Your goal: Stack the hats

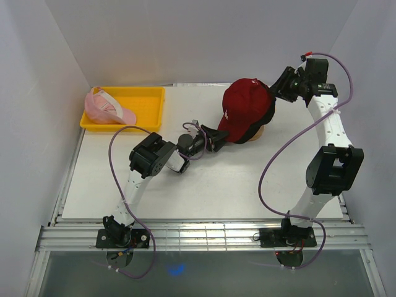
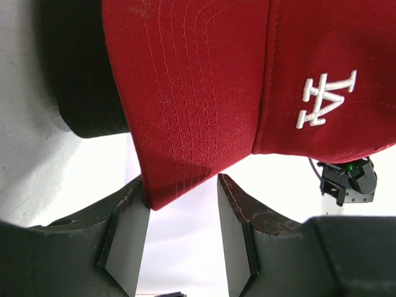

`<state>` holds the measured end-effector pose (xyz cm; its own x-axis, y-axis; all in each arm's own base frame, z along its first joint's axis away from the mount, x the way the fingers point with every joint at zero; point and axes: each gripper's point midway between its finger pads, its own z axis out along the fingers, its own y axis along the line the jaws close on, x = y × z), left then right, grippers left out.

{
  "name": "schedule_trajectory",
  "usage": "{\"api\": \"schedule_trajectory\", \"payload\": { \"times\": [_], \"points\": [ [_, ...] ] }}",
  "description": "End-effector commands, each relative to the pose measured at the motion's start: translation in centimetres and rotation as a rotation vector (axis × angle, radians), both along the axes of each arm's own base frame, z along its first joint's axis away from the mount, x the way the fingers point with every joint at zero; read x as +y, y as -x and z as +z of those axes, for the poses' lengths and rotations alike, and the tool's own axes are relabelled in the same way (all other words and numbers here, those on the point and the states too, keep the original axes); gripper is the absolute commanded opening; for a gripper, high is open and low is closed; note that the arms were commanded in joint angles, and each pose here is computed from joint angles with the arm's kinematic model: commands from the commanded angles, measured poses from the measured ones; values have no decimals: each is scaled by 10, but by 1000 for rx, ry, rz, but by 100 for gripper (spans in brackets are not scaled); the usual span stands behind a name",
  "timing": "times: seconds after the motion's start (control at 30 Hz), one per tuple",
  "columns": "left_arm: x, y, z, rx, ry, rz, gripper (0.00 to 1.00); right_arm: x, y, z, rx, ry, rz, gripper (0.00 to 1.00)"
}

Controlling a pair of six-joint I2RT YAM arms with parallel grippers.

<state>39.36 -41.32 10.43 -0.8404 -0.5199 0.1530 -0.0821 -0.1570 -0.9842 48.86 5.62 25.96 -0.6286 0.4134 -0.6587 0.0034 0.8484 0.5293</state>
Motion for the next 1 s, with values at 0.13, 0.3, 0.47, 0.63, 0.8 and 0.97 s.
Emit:
{"api": "schedule_trajectory", "payload": {
  "times": [0.13,0.3,0.47,0.63,0.8,0.97],
  "points": [
    [2,3,72,-168,95,-20,55,-4,0,6,-13,27,-12,46],
    [0,2,73,-171,93,-22,55,-6,1,-2,3,39,-18,47],
    [1,1,73,-171,88,-22,55,-6,-3,-5,12,34,-16,54],
    [1,0,73,-172,83,-23,54,-6,-4,-11,22,32,-15,53],
    [1,0,72,-170,80,-22,54,-8,-2,-18,36,41,-26,40],
    [1,0,69,-163,69,-22,54,-16,0,-21,42,74,-57,31]
  ]
}}
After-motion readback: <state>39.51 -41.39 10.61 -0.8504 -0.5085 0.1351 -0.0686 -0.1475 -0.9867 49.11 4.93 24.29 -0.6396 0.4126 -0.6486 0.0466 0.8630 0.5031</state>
